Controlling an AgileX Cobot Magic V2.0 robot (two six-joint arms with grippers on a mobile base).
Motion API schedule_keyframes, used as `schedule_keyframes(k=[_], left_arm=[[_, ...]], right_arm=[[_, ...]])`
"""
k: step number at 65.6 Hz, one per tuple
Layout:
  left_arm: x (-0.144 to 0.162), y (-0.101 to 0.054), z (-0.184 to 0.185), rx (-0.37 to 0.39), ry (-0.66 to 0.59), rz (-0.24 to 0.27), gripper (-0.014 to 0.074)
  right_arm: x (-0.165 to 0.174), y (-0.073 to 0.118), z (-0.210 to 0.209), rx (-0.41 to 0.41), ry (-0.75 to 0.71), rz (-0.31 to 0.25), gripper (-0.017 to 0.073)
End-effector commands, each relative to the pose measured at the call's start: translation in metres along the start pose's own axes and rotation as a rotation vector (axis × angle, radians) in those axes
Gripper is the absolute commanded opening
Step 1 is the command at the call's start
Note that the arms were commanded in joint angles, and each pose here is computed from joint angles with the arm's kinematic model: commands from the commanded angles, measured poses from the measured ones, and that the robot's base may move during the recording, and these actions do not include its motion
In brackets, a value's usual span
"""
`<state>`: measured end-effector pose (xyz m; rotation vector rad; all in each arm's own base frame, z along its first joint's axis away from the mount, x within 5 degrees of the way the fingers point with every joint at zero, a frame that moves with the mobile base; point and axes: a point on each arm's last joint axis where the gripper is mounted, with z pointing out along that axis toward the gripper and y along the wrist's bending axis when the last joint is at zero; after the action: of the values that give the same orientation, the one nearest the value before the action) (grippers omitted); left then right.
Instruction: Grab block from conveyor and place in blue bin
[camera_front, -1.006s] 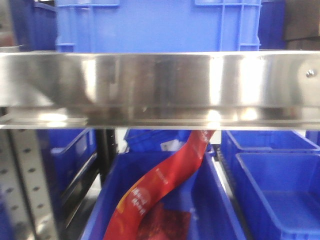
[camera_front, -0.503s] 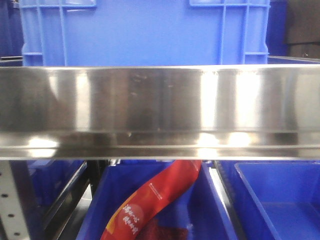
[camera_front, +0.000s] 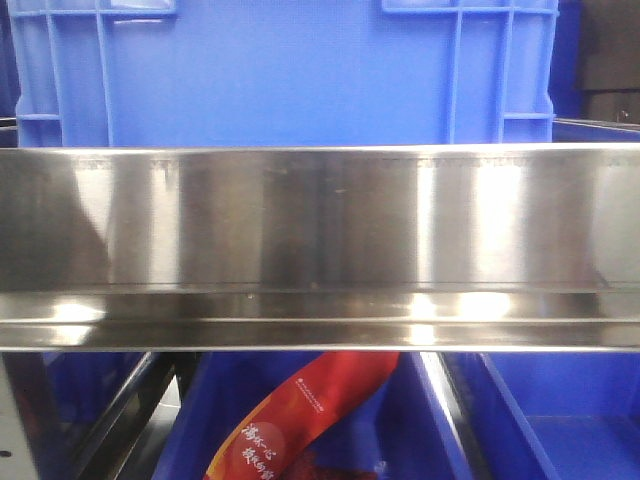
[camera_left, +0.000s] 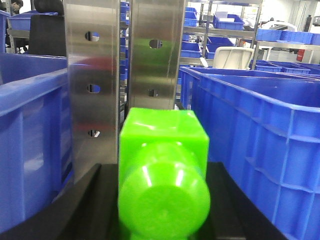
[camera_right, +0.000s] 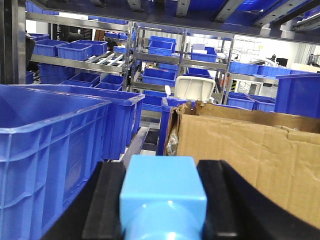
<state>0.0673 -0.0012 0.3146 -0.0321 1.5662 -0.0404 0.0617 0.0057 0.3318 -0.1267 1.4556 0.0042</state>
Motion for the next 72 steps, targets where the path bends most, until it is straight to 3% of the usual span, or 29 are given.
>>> schedule_keyframes(k=[1, 20, 43, 51, 58, 64, 72], left_arm=[[-0.004, 0.0, -0.001, 0.004, -0.029, 0.0, -0.0111], [-0.005, 0.0, -0.001, 0.003, -0.034, 0.0, -0.0111], [-0.016, 0.001, -0.002, -0.01, -0.158, 0.0, -0.0111], [-0.016, 0.0, 0.0, -0.004, -0.122, 0.002, -0.0111], [-0.024, -0.003, 0.003, 0.033, -0.044, 0.014, -0.0111], [-0.039, -0.009, 0.008, 0.108, -0.058, 0.023, -0.0111], [-0.054, -0.021, 0.023, 0.211, -0.033, 0.111, -0.0111]], right_arm=[[-0.002, 0.0, 0.0, 0.006, -0.023, -0.01, -0.0162], [-0.002, 0.0, 0.0, 0.006, -0.023, -0.01, -0.0162], [-0.003, -0.001, 0.0, 0.007, -0.034, -0.01, -0.0162], [-0.005, 0.0, 0.0, -0.004, -0.047, 0.081, -0.0162], [-0.011, 0.001, 0.004, -0.028, -0.002, 0.082, -0.0162], [-0.022, 0.003, 0.012, -0.059, 0.012, 0.085, -0.0162], [-0.037, 0.008, 0.03, -0.126, 0.027, 0.091, -0.0162]])
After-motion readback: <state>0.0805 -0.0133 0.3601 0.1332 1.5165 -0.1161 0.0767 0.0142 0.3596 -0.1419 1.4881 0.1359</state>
